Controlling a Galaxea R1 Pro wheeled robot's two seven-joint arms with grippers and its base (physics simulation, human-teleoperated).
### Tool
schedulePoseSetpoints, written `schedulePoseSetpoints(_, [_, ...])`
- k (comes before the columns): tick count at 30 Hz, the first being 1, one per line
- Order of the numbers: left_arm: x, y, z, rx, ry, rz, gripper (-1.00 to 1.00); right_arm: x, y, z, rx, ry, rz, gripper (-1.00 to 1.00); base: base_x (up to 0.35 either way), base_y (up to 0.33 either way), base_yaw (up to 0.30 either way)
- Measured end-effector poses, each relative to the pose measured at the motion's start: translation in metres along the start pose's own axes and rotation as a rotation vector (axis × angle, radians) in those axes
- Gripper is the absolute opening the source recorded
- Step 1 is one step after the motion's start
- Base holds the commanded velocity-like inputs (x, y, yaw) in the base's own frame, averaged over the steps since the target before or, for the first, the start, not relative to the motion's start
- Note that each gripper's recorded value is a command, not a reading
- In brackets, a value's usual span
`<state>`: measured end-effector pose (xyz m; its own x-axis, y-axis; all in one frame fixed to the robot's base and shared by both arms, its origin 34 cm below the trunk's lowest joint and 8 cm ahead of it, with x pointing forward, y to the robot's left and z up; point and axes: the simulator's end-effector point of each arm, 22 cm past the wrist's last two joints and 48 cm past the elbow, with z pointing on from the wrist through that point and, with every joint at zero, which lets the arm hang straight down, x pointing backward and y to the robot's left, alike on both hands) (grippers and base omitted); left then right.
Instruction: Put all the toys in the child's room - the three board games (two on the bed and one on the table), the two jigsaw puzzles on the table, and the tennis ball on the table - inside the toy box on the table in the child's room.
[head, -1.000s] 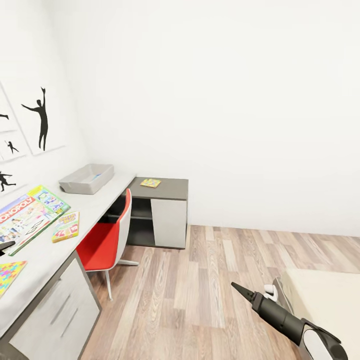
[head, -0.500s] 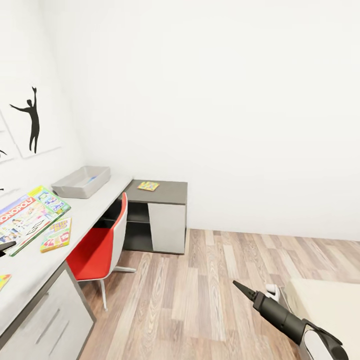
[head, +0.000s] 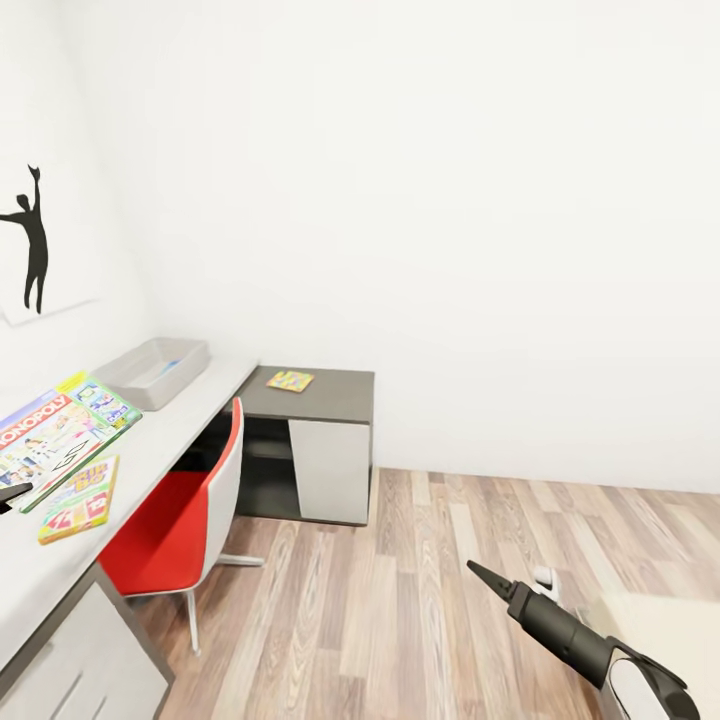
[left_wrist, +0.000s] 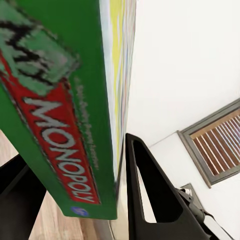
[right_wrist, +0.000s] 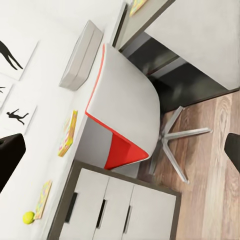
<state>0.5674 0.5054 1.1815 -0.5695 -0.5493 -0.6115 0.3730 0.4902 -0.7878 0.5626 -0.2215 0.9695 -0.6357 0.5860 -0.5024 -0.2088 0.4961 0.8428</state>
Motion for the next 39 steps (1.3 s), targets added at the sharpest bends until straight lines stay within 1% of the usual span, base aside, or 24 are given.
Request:
schedulePoseSetpoints(9, [0.003, 0.006, 0.003, -0.006, 0.007, -0.011, -1.00, 0.005, -0.008, 0.000, 0.013, 0.008, 0.014, 1.00, 0.324, -0.076, 0.000])
schedulePoseSetpoints(18, [0.006, 0.012, 0.005, -0.014, 0.014, -0.021, -1.00, 0.009, -0.013, 0.001, 0.021, 0.015, 0.024, 1.00, 0.324, -0.015, 0.000])
schedulePoseSetpoints(27, [0.007, 0.014, 0.006, -0.017, 0.016, -0.024, -1.00, 0.009, -0.013, 0.002, 0.020, 0.017, 0.023, 1.00, 0.325, 0.013, 0.004])
schedulePoseSetpoints(39, [0.007, 0.015, 0.006, -0.017, 0.016, -0.023, -1.00, 0.010, -0.015, 0.002, 0.023, 0.016, 0.026, 1.00, 0.325, 0.017, 0.201])
